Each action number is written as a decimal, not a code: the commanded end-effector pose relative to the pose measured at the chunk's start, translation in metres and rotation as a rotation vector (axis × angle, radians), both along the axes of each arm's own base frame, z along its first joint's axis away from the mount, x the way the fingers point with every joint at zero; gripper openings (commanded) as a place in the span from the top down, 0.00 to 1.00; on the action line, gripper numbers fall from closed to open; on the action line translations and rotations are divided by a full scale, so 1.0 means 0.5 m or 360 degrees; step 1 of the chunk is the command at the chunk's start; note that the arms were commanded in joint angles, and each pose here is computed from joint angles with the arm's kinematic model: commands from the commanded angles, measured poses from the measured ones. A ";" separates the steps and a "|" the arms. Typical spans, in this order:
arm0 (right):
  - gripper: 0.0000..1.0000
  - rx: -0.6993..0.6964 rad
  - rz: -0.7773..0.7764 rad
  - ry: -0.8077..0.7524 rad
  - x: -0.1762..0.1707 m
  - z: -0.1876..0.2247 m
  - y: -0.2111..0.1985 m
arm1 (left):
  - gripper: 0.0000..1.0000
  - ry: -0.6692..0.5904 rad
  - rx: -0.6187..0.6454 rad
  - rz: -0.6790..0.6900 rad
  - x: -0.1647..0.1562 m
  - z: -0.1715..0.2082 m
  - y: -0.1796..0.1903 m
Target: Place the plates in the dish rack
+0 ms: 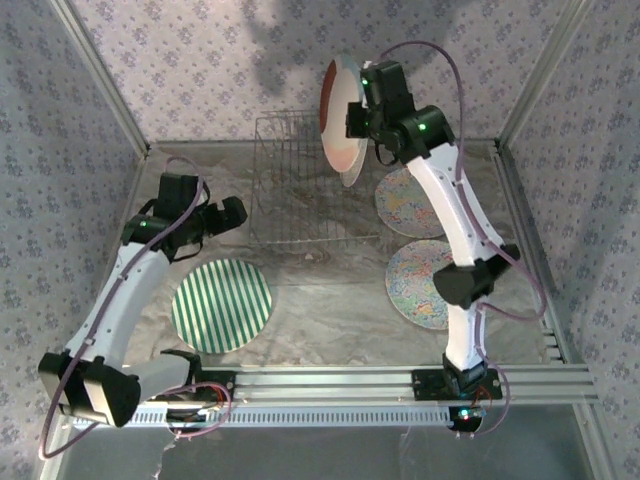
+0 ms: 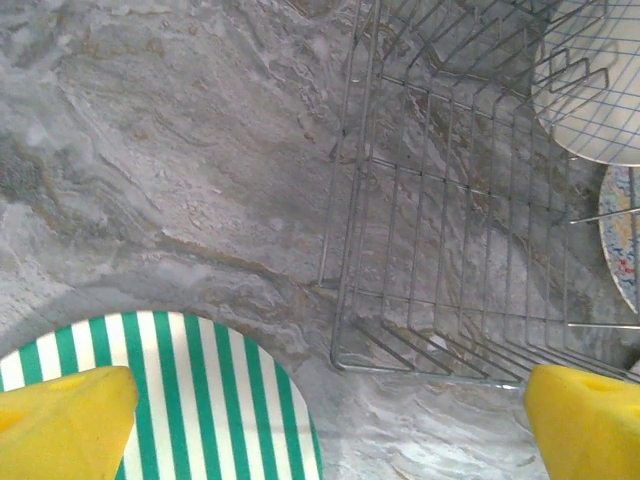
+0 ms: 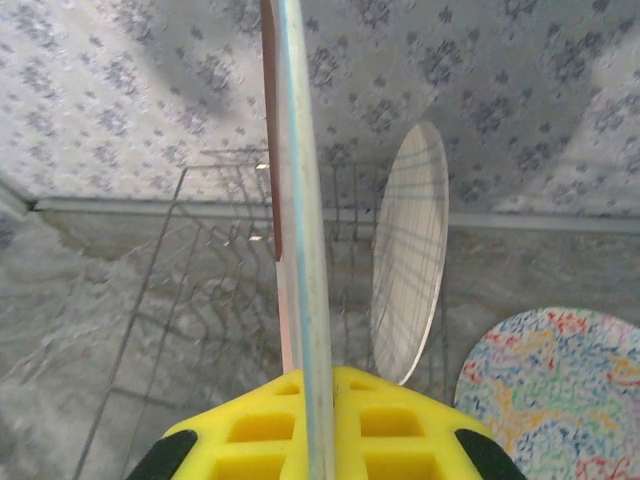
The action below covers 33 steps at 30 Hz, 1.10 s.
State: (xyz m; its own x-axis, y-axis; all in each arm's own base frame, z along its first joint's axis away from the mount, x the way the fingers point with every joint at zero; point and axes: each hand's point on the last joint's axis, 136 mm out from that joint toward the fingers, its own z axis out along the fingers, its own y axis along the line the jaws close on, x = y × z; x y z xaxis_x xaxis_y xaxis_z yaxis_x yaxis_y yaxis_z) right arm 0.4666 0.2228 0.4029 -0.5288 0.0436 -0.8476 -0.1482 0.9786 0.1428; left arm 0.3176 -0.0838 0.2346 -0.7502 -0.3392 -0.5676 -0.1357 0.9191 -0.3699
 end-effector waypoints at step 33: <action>1.00 -0.0052 -0.0305 0.0000 0.221 -0.226 0.044 | 0.01 0.0029 0.0224 -0.0109 0.049 -0.047 0.010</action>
State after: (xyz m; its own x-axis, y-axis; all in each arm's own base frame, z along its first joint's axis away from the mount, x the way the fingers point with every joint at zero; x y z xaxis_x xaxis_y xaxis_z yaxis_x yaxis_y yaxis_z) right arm 0.5696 0.2420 0.2718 -0.5842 0.0501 -0.8101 -0.0092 0.9976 0.0683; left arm 0.3415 -0.0770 0.2143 -0.7751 -0.2080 -0.5966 -0.0872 0.9704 -0.2250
